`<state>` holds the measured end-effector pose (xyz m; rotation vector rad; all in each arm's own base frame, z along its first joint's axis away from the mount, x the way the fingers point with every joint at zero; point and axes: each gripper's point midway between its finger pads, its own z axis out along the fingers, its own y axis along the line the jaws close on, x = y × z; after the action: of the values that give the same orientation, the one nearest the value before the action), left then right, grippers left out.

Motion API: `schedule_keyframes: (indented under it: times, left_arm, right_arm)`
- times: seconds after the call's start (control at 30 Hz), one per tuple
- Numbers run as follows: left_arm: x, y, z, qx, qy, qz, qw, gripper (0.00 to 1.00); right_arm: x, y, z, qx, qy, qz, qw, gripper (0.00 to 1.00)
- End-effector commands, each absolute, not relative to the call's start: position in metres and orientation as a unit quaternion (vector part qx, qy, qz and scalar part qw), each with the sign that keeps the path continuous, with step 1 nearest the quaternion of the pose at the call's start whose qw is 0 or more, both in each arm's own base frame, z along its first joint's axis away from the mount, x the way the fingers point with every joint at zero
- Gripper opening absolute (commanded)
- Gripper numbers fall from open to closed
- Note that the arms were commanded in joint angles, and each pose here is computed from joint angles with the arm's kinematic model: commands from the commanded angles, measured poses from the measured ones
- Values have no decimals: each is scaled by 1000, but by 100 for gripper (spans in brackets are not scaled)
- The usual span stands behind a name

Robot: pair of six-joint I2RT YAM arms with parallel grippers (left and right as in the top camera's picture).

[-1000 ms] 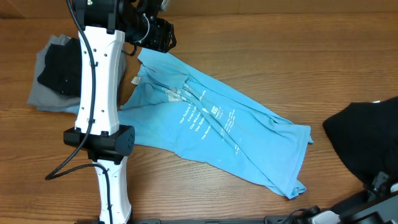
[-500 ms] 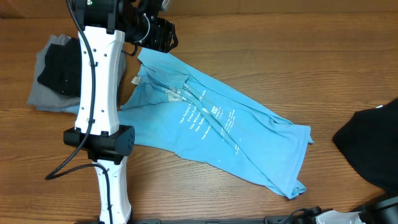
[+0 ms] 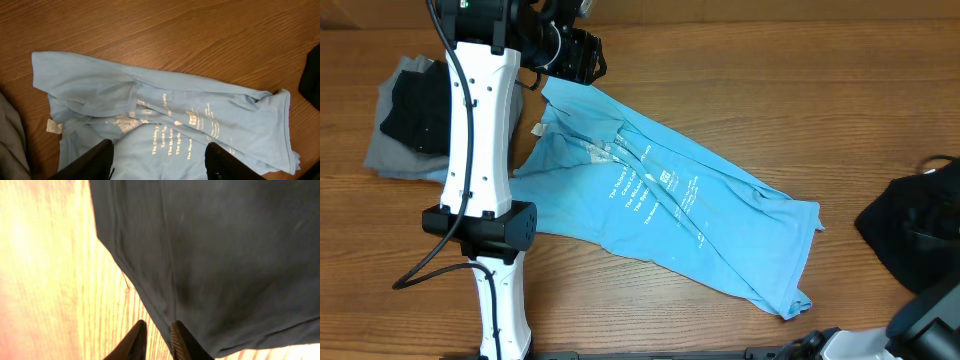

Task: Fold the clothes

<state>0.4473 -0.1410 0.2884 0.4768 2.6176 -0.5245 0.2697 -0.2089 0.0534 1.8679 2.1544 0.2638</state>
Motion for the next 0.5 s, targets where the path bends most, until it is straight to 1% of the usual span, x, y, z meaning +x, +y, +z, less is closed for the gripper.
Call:
schedule_keyframes:
  times: [0.0,0.03,0.1,0.2,0.3,0.47]
  left_arm:
    - [440,-146,307,174,936,-200,232,63]
    - [440,-146,307,174,936,-200,232,63]
    - [440,-146,307,174,936,-200,232,63]
    - [439,-148,307,175,936,-200,231,63]
    - [439,-148,307,176,936,-200,231,63]
    - [439,-150,307,178,935,-201,231,63]
  right_arm:
    - [260,-223,33,678,721,6,143,18]
    - [270,-225,27,679,717,13,159,18]
    - [281,-228,12,679,716,20,163,17]
    - [289,-234,-9,678,716,22,163,16]
    - [297,-241,-29,683,710,23,170,12]
    - [306,-268,-55,715,670,21,200,9]
